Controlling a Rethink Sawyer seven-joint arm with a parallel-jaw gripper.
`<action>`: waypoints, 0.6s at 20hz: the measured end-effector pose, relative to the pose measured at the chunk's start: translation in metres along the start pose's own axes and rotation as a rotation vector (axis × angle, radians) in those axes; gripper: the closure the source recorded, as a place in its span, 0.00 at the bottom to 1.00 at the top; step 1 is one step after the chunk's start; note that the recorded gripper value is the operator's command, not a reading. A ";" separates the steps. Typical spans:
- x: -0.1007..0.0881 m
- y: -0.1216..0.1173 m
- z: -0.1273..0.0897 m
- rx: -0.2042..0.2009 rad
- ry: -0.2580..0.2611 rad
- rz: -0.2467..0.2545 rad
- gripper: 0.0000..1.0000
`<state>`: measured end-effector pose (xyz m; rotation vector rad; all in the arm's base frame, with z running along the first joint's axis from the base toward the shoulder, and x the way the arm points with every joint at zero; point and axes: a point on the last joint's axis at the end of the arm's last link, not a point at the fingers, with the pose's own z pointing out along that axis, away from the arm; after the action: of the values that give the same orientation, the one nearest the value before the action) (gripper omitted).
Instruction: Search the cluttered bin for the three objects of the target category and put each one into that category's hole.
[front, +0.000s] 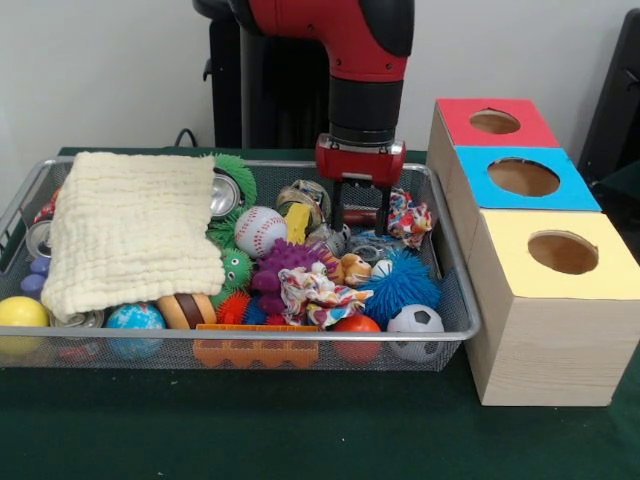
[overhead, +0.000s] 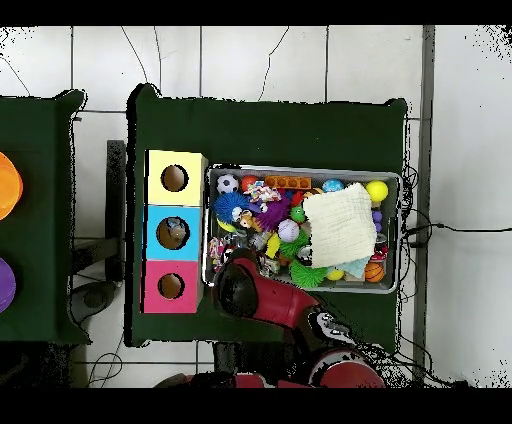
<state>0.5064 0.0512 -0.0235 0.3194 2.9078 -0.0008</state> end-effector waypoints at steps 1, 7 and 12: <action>0.000 0.001 0.000 -0.002 0.003 -0.002 0.00; -0.009 0.009 0.003 -0.028 0.021 -0.021 0.00; -0.019 0.014 0.007 -0.052 0.010 -0.035 0.00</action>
<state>0.5289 0.0609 -0.0261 0.2601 2.9169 0.0701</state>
